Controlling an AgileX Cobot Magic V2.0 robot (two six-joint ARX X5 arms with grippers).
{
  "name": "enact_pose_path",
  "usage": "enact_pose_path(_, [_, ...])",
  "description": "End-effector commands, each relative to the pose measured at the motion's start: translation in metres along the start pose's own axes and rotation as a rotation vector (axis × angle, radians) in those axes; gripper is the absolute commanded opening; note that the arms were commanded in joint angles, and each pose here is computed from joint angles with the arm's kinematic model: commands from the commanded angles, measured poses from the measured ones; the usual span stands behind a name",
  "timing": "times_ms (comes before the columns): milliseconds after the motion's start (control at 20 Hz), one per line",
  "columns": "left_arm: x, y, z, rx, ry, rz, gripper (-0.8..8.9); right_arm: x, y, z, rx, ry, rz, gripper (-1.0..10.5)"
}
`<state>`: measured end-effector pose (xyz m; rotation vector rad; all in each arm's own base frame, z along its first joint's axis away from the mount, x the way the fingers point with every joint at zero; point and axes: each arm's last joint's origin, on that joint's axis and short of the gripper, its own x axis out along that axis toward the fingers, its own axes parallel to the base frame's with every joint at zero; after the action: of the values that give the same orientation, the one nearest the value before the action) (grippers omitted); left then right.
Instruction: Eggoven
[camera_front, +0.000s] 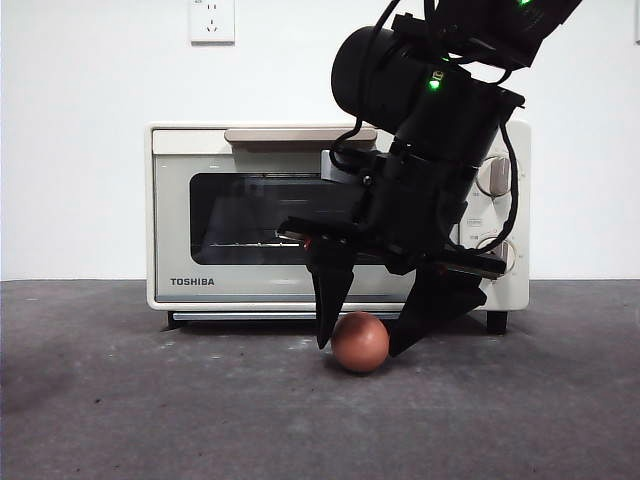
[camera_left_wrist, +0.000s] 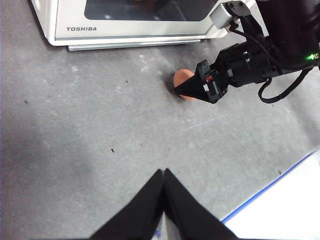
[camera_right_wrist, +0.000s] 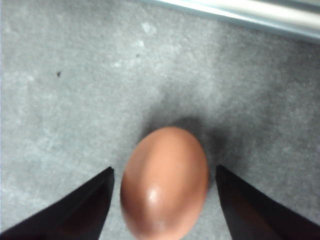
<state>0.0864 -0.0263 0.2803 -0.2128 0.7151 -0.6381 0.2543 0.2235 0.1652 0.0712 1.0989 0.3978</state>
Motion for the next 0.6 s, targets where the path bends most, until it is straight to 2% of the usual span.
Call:
enact_pose_path(50, [-0.002, -0.002, 0.004, 0.027, -0.012, -0.007, 0.07, 0.008, 0.004, 0.001, -0.017, 0.006, -0.002, 2.7])
enact_pose_path(400, [-0.002, -0.002, 0.004, 0.027, -0.012, -0.007, 0.07, 0.009, 0.004, 0.000, -0.030, 0.020, 0.007, 0.2])
enact_pose_path(600, [-0.002, -0.002, 0.006, 0.022, -0.026, -0.008, 0.07, -0.005, 0.009, 0.000, -0.079, 0.018, 0.042, 0.0])
